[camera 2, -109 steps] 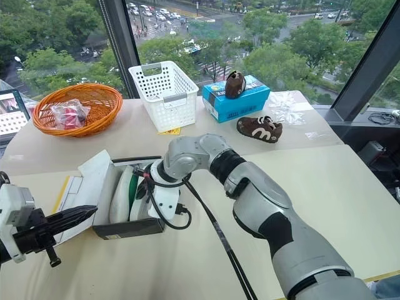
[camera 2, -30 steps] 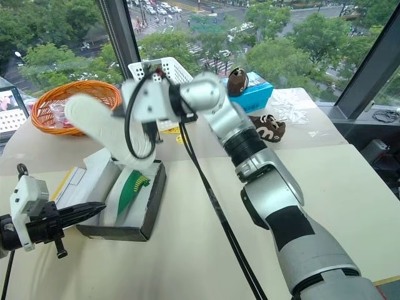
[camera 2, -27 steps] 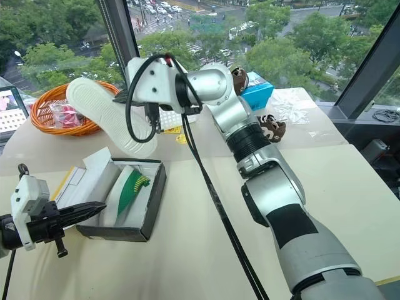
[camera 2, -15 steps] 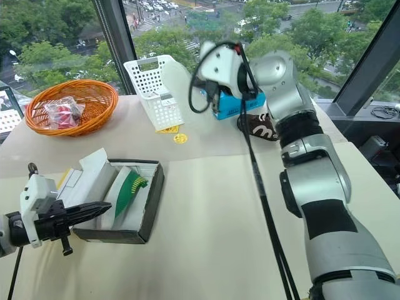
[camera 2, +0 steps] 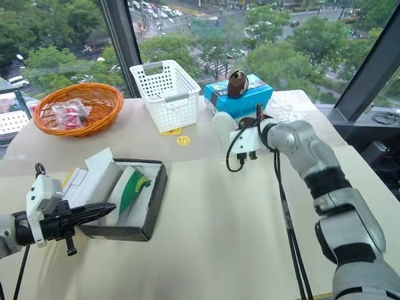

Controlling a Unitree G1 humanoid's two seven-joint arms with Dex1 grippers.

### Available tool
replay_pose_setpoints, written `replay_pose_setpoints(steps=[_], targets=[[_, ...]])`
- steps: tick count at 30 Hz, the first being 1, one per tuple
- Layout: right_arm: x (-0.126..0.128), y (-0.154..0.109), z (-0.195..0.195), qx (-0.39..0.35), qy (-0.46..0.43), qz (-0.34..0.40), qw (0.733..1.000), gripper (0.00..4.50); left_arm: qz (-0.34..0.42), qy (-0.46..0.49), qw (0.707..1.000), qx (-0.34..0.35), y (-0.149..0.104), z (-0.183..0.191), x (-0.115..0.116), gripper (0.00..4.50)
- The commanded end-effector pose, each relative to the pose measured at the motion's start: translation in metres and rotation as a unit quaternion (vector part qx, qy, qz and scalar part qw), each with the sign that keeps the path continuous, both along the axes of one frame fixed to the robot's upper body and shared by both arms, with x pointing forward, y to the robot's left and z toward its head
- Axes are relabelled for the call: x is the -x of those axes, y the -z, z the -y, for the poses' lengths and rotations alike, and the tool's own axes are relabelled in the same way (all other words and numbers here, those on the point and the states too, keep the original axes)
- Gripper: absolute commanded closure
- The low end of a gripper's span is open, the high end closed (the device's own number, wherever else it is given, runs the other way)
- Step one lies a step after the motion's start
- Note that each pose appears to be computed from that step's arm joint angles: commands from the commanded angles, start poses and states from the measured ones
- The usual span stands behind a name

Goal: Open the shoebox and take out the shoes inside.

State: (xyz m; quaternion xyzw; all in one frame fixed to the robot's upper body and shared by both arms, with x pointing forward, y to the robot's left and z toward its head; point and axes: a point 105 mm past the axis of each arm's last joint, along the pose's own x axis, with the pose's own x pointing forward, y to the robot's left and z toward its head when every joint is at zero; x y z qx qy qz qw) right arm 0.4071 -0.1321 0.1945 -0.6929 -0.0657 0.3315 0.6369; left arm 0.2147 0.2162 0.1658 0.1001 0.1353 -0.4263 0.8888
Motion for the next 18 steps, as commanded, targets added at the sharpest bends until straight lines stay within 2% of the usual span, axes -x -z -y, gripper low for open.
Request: replay_pose_setpoints(steps=[1, 10, 17, 18], targets=[[0.016, 0.036, -0.002, 0.024, 0.016, -0.064, 0.998, 4.47, 0.010, 0.008, 1.000, 0.002, -0.005, 0.002, 0.000, 4.50], [0.066, 0.069, -0.043, 0.022, -0.058, -0.159, 0.985, 4.47, 0.011, 0.015, 1.000, 0.001, -0.006, 0.003, -0.003, 4.50], [0.062, 0.069, -0.032, 0.011, -0.019, -0.181, 0.983, 4.47, 0.014, 0.016, 1.000, 0.002, -0.006, 0.003, -0.004, 4.50], [0.061, 0.067, -0.032, 0.008, -0.019, -0.179, 0.984, 3.89, 0.014, 0.016, 1.000, 0.002, -0.006, 0.003, -0.004, 4.50]])
